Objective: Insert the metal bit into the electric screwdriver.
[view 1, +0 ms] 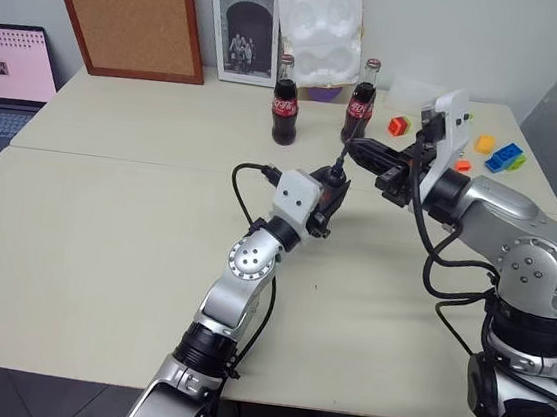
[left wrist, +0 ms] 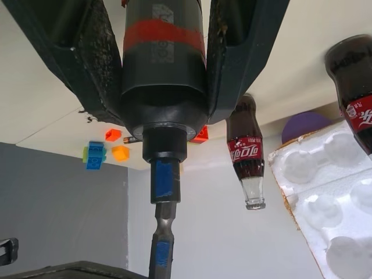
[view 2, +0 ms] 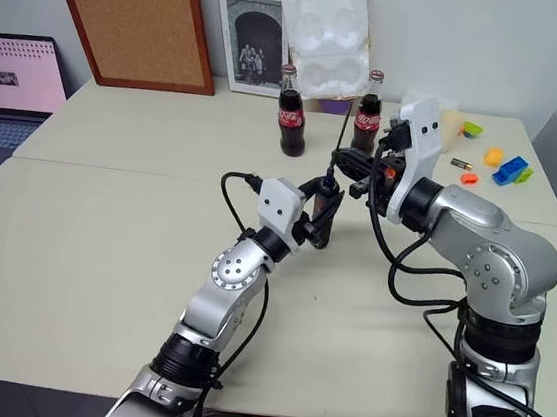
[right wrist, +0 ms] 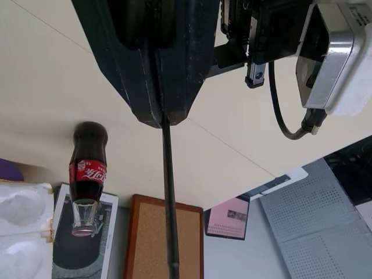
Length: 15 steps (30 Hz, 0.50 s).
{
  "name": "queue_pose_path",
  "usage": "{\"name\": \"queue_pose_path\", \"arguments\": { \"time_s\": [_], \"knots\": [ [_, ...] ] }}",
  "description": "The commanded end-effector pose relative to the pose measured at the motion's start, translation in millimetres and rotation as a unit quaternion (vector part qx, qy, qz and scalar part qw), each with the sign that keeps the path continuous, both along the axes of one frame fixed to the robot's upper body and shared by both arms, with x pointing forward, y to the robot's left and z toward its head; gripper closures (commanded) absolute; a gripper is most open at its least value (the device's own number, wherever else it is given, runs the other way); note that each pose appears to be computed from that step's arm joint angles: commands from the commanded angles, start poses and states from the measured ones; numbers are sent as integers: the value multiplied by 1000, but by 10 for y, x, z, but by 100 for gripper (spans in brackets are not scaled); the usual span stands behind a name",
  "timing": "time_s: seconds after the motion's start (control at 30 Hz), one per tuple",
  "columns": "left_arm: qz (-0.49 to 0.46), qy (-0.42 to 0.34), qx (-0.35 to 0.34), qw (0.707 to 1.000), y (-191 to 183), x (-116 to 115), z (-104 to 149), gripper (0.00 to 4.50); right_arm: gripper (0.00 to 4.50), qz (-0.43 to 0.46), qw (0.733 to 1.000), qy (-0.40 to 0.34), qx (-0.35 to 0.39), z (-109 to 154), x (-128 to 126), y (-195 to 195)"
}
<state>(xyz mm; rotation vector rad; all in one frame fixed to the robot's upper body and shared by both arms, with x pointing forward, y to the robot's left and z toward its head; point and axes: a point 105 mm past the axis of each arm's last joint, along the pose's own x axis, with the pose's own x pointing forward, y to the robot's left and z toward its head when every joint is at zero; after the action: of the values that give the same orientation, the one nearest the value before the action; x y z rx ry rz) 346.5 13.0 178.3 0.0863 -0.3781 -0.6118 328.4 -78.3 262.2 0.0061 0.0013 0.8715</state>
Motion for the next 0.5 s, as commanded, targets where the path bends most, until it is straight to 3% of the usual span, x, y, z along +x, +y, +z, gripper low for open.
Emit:
{"name": "queue_pose_path", "arguments": {
  "time_s": [0.03, 0.5],
  "knots": [
    [2, -17, 0, 1000, 2, -11, 68, 286, 450, 31, 999, 11, -33, -92, -62, 79],
    [-7, -20, 7, 1000, -7, -16, 66, 286, 450, 121, 987, -14, -106, -61, 67, 62]
  ]
}}
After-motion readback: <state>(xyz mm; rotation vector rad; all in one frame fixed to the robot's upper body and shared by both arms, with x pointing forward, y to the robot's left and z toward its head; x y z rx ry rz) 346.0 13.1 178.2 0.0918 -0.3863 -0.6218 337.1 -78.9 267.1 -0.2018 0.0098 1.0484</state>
